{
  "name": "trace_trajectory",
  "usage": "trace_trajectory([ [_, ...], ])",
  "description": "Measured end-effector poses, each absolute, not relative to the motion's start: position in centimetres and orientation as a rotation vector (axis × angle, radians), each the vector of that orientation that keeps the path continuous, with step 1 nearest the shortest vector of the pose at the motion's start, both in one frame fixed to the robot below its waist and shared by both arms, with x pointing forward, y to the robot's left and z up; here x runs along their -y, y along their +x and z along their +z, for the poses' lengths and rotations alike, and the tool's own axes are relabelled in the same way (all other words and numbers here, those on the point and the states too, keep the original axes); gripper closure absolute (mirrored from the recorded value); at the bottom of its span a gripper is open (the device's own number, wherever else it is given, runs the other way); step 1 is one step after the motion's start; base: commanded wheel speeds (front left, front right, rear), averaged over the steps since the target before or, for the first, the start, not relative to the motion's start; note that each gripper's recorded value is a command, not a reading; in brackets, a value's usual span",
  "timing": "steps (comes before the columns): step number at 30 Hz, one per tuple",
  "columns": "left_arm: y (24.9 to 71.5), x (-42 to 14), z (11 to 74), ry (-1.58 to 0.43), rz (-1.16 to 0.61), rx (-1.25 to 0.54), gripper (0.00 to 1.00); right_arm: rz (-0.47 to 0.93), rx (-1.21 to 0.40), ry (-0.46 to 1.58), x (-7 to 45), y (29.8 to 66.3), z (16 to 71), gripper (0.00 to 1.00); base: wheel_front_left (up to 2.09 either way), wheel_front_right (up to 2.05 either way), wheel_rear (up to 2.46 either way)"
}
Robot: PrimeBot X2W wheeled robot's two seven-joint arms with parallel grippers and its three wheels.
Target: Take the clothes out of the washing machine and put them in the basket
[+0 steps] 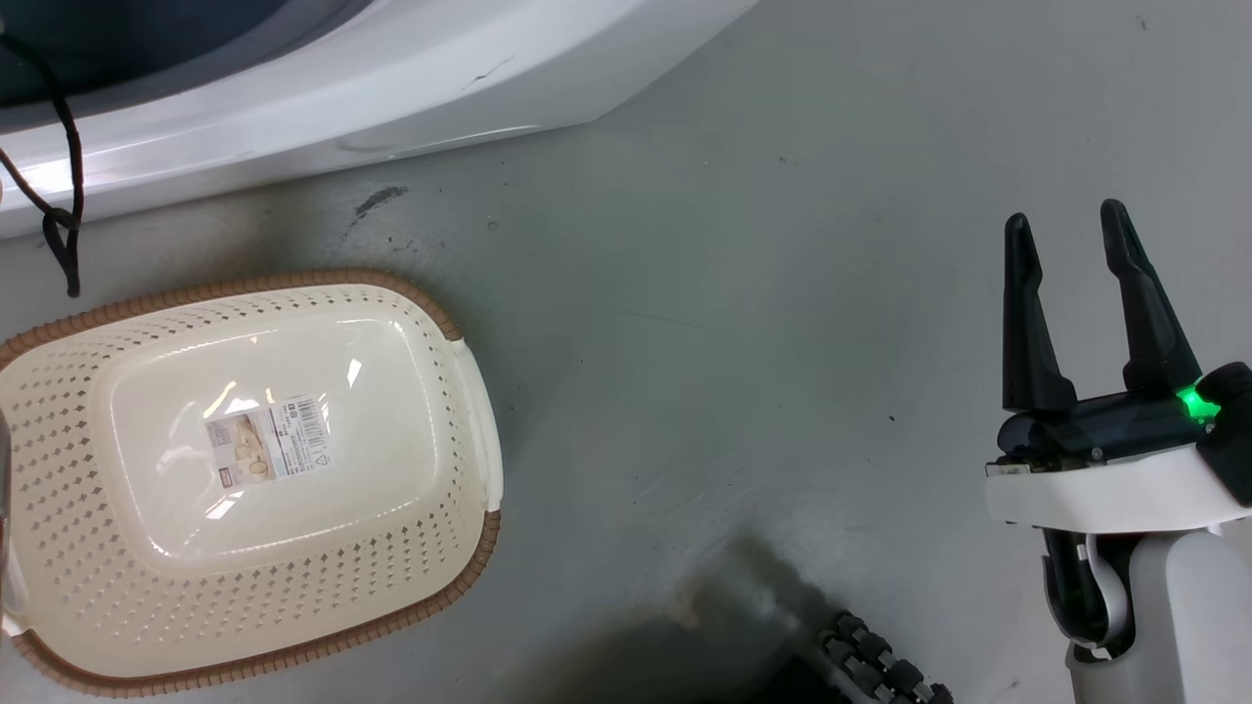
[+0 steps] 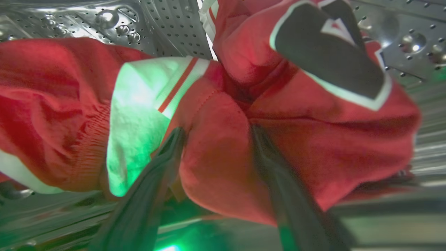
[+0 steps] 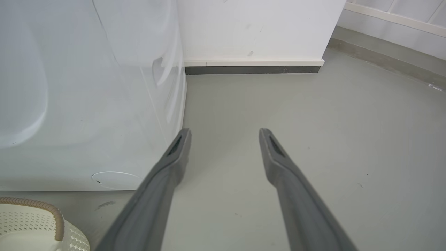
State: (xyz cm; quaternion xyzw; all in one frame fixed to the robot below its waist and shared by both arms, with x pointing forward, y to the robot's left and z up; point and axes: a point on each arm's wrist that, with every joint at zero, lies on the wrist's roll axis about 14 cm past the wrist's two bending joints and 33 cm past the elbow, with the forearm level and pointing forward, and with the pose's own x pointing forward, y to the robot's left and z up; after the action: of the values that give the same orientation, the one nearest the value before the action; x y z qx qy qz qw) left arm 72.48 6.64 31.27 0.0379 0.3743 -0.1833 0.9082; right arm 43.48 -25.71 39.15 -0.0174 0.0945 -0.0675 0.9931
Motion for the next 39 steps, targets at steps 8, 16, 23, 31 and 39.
trace_trajectory([
  [8,72.2,-6.1,31.1,0.073,-0.395,-0.792,1.0,-0.13,-0.185,-0.033,25.6,43.8,39.1,0.0,0.0,0.0,0.0],
  [16,72.1,-6.5,32.5,0.039,-0.385,-0.71,1.0,-0.12,-0.159,-0.043,25.4,44.1,40.0,0.0,0.0,0.0,0.0],
  [23,70.7,-6.7,35.2,-0.028,-0.38,-0.575,1.0,-0.086,-0.121,-0.048,24.2,44.3,41.4,0.0,0.0,0.0,0.0],
  [31,67.5,-7.7,38.8,-0.079,-0.372,-0.423,1.0,-0.037,-0.071,-0.049,22.4,44.1,43.4,0.0,0.0,0.0,0.0],
  [39,63.4,-8.1,42.8,-0.122,-0.384,-0.286,1.0,0.013,-0.042,-0.053,20.5,42.7,45.1,0.0,0.0,0.0,0.0],
])
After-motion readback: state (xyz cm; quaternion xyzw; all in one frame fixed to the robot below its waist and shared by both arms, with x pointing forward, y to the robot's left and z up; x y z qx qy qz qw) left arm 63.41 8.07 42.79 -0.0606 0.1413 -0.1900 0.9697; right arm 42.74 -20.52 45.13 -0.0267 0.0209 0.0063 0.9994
